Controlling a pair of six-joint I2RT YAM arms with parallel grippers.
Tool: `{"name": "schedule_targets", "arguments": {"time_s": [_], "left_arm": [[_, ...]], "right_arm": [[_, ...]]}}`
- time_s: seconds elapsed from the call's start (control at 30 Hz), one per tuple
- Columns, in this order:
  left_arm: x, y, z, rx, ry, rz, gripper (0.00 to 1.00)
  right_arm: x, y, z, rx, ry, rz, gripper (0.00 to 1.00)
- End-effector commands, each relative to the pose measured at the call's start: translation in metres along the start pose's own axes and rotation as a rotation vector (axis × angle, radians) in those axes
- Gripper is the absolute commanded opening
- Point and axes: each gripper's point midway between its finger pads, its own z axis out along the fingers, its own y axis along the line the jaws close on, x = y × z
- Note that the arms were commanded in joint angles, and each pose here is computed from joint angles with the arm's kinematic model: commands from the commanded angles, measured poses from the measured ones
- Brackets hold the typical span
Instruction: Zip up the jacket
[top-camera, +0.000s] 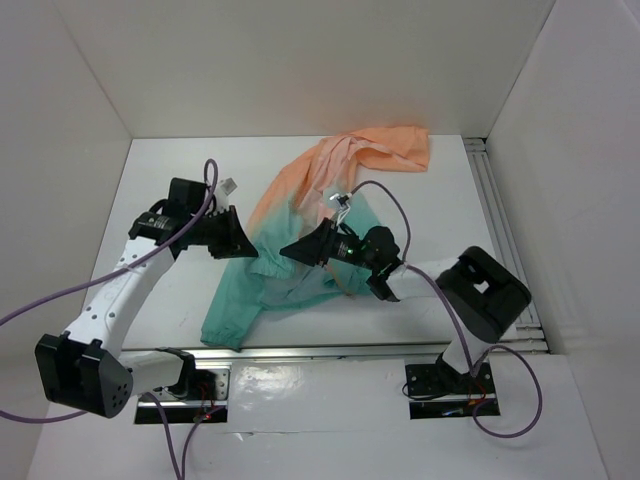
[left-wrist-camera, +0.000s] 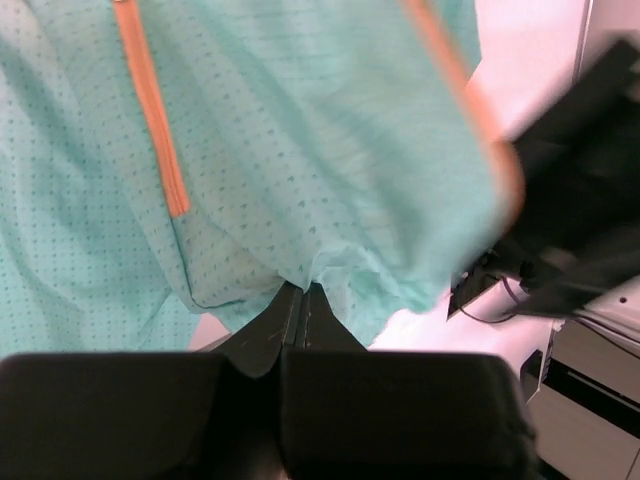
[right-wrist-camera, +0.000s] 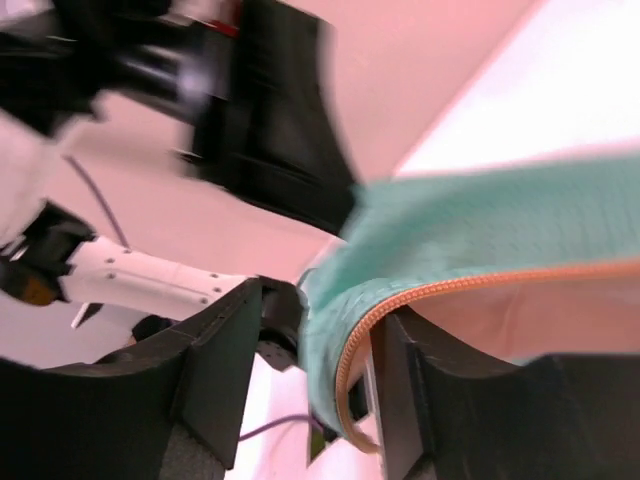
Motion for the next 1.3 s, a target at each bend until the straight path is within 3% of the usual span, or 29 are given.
{"name": "schedule_targets", "arguments": {"time_s": [0.0,0.1,0.2,0.4,0.43,0.53,0.57,0.73,0.9,1.07,1.27], "left_arm": [[0.001,0.002,-0.002,0.006,-0.016,0.033,0.00],[0.005,0.003,0.002,0.024,-0.005,0.032,0.00],[0.008,0.006,0.008,0.032,0.009,0.026,0.00],[0.019,0.018,0.016,0.006,0.032,0.019,0.00],[0.022,0.020,0.017,0.002,0.041,0.014,0.26],[0.025,0.021,0.020,0.005,0.049,0.018,0.76],[0.031,0.020,0.023,0.000,0.063,0.027,0.80],[0.050,-0.001,0.016,-0.014,0.044,0.005,0.81],[0.080,-0.026,0.030,0.109,0.089,-0.043,0.84],[0.086,-0.050,0.055,0.179,0.040,0.060,0.90],[0.080,-0.042,0.081,0.035,-0.071,0.113,0.89]], "right_arm": [[-0.018,0.029,-0.006,-0.044,-0.034,-0.177,0.53],[-0.015,0.027,-0.010,0.001,-0.006,-0.191,0.40],[-0.007,0.020,-0.015,0.051,0.041,-0.184,0.16],[0.012,-0.012,-0.028,0.241,0.125,-0.129,0.00],[0.010,-0.013,-0.028,0.257,0.128,-0.137,0.00],[0.009,-0.023,-0.029,0.337,0.143,-0.103,0.00],[0.008,-0.024,-0.029,0.356,0.145,-0.095,0.00],[0.007,-0.032,-0.026,0.465,0.201,-0.021,0.00],[0.014,-0.036,-0.036,0.536,0.220,0.015,0.00],[0.015,-0.034,-0.038,0.553,0.217,0.052,0.00],[0.014,-0.022,-0.036,0.506,0.201,0.083,0.00]]}}
